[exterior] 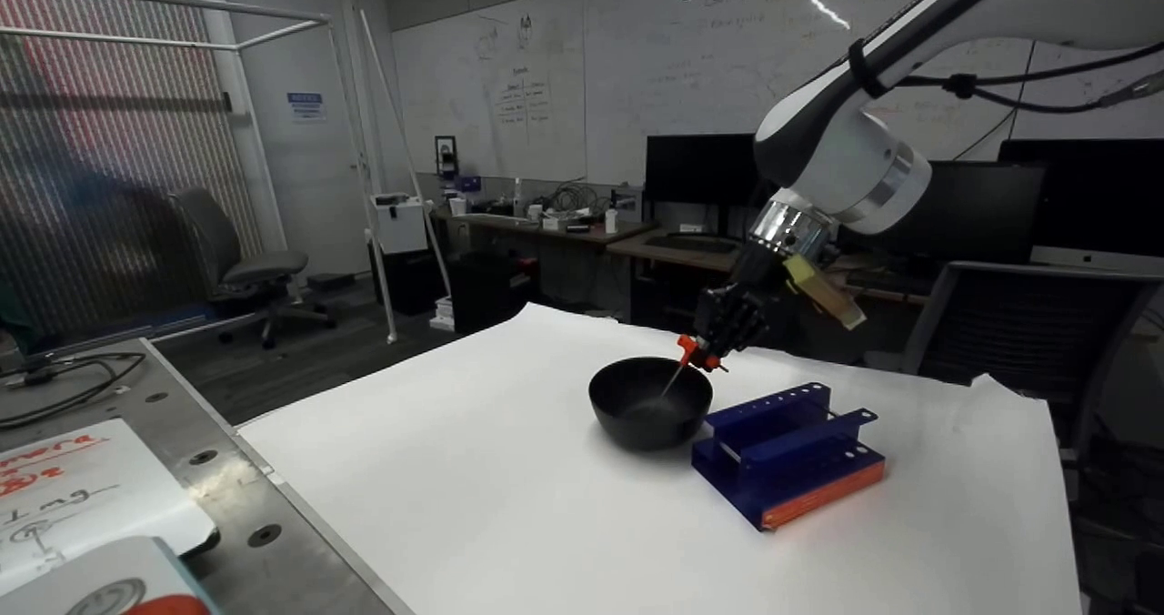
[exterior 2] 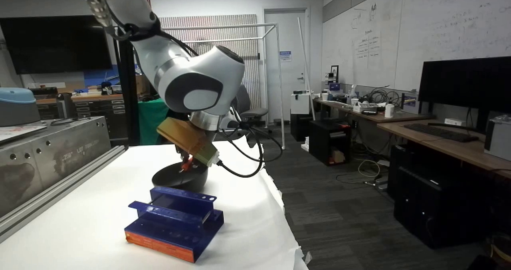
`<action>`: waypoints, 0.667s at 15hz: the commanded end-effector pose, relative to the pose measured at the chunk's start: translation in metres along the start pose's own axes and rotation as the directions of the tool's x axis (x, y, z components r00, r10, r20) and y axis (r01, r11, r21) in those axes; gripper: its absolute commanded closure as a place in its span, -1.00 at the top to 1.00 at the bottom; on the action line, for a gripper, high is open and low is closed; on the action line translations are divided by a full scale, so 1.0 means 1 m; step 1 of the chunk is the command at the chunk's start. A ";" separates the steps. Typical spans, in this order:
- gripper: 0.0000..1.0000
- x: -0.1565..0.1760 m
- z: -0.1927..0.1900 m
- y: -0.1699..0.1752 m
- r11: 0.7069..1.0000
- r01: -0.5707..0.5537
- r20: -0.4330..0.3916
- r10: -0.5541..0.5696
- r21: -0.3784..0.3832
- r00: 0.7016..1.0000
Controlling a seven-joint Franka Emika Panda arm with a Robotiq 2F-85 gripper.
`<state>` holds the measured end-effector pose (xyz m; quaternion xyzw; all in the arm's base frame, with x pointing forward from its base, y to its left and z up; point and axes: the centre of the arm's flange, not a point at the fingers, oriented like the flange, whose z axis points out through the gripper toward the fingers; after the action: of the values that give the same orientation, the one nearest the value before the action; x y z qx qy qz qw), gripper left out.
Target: Put the metal object with the orange handle in the black bowl
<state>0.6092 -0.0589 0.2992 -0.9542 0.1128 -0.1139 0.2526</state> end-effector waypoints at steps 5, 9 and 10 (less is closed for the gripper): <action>0.39 0.030 -0.006 0.005 0.996 0.037 0.005 -0.037 0.076 0.999; 0.98 0.025 -0.045 -0.010 0.998 0.033 0.076 -0.037 0.054 0.996; 1.00 0.020 -0.061 -0.019 0.999 0.033 0.103 -0.035 0.023 0.994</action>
<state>0.6249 -0.0753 0.3151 -0.9515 0.0873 -0.0941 0.2795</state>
